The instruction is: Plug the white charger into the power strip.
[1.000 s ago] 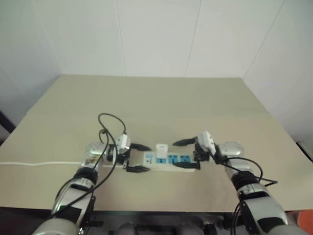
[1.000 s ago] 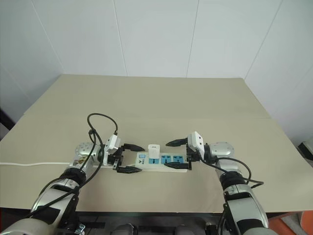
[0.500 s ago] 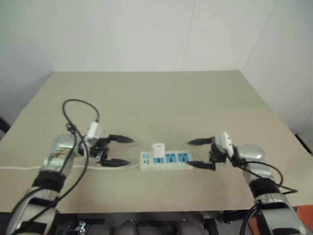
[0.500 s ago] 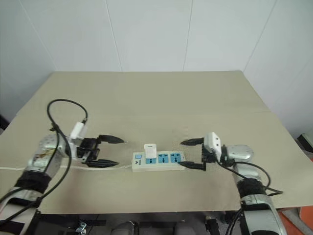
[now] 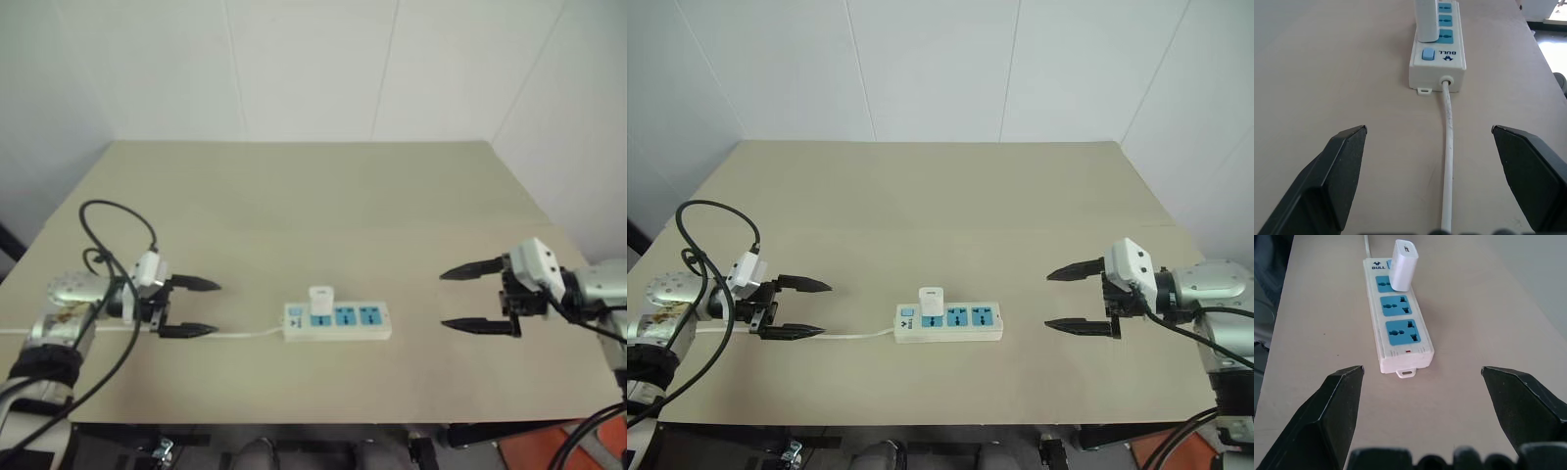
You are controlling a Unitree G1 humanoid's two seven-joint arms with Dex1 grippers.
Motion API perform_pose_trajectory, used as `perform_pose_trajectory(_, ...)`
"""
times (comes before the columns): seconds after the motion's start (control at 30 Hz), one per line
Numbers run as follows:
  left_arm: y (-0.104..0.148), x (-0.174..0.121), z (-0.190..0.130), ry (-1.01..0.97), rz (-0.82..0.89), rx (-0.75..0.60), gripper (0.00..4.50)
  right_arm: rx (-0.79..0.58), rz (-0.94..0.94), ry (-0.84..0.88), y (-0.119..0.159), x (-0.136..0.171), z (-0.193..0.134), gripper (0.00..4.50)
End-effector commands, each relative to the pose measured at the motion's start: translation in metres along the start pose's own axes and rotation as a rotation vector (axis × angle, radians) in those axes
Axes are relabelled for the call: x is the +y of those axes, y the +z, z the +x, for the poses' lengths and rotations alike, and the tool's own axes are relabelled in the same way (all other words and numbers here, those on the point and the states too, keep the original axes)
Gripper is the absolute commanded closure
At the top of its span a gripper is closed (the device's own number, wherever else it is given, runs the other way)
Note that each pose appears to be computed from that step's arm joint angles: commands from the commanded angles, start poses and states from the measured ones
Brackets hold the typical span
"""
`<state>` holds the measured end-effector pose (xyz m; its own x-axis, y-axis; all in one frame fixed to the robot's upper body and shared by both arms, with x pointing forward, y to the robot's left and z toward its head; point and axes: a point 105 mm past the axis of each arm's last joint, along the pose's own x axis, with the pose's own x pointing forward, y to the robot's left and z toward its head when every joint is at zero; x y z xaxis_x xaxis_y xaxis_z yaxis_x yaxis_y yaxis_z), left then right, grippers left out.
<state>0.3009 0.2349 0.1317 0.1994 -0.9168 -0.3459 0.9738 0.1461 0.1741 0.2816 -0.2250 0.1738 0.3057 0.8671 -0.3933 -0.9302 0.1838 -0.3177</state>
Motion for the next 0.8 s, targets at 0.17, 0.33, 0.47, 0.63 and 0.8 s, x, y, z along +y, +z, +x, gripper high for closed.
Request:
perform_pose_trajectory(0.17, 0.009, 0.004, 0.0, 0.008, 0.037, -0.024, 0.05, 0.024, 0.019, -0.054, 0.002, 0.004, -0.009, 0.0)
perform_pose_trajectory(0.33, 0.01, 0.006, 0.004, 0.002, 0.035, -0.033, 0.05, 0.035, 0.036, -0.067, 0.001, 0.005, -0.012, 0.0)
perform_pose_trajectory(0.47, 0.011, 0.006, 0.007, -0.003, 0.036, -0.04, 0.05, 0.041, 0.05, -0.072, 0.0, 0.005, -0.013, 0.0)
perform_pose_trajectory(0.63, 0.012, 0.006, 0.008, -0.003, 0.039, -0.048, 0.05, 0.05, 0.055, -0.081, -0.003, 0.005, -0.012, 0.0)
perform_pose_trajectory(0.8, 0.014, 0.006, 0.009, -0.001, 0.042, -0.056, 0.05, 0.048, 0.056, -0.084, -0.004, 0.003, -0.012, 0.0)
